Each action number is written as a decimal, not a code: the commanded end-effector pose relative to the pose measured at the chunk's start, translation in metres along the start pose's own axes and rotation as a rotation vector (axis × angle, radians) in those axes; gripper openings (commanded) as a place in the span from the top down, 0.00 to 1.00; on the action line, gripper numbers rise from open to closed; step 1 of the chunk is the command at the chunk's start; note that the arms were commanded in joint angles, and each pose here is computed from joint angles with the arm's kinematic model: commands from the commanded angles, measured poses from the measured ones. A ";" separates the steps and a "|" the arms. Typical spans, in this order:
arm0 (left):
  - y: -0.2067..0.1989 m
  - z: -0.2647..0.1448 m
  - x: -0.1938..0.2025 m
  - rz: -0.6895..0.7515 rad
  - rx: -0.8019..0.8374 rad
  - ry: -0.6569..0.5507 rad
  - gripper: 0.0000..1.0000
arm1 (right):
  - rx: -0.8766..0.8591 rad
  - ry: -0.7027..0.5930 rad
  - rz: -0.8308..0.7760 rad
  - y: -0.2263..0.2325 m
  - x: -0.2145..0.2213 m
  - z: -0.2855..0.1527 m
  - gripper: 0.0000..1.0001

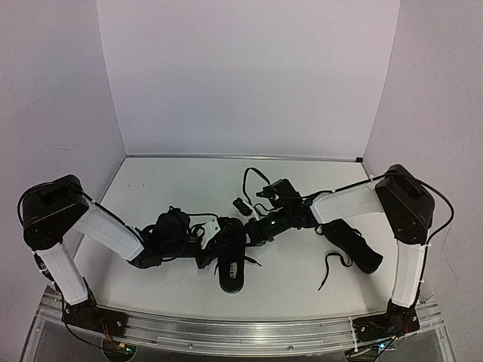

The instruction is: Tie the shoes

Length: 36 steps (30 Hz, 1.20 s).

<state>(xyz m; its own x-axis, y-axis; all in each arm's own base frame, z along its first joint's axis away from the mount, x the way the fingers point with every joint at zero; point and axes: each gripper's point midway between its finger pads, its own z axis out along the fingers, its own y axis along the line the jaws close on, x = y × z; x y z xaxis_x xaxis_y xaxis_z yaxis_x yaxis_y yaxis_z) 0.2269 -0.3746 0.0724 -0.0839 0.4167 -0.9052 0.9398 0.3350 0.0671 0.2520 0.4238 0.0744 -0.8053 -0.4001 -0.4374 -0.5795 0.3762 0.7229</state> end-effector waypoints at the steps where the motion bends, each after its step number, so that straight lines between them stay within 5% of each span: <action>1: -0.002 -0.012 -0.005 0.020 -0.003 0.011 0.82 | 0.000 -0.055 -0.062 0.016 -0.016 -0.008 1.00; 28: -0.020 -0.027 0.016 -0.024 0.069 0.094 0.61 | -0.005 -0.075 -0.086 0.024 -0.023 -0.014 1.00; 36: -0.021 -0.022 0.027 -0.039 0.085 0.141 0.72 | -0.003 -0.078 -0.089 0.024 -0.023 -0.015 1.00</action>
<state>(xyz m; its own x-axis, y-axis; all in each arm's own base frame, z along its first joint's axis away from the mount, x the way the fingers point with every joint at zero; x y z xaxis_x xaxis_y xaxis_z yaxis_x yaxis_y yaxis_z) 0.1959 -0.3439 0.0481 -0.1714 0.5297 -0.8307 0.9542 0.2991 -0.0061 0.2569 0.4232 0.0793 -0.8008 -0.3853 -0.4586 -0.5919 0.3918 0.7044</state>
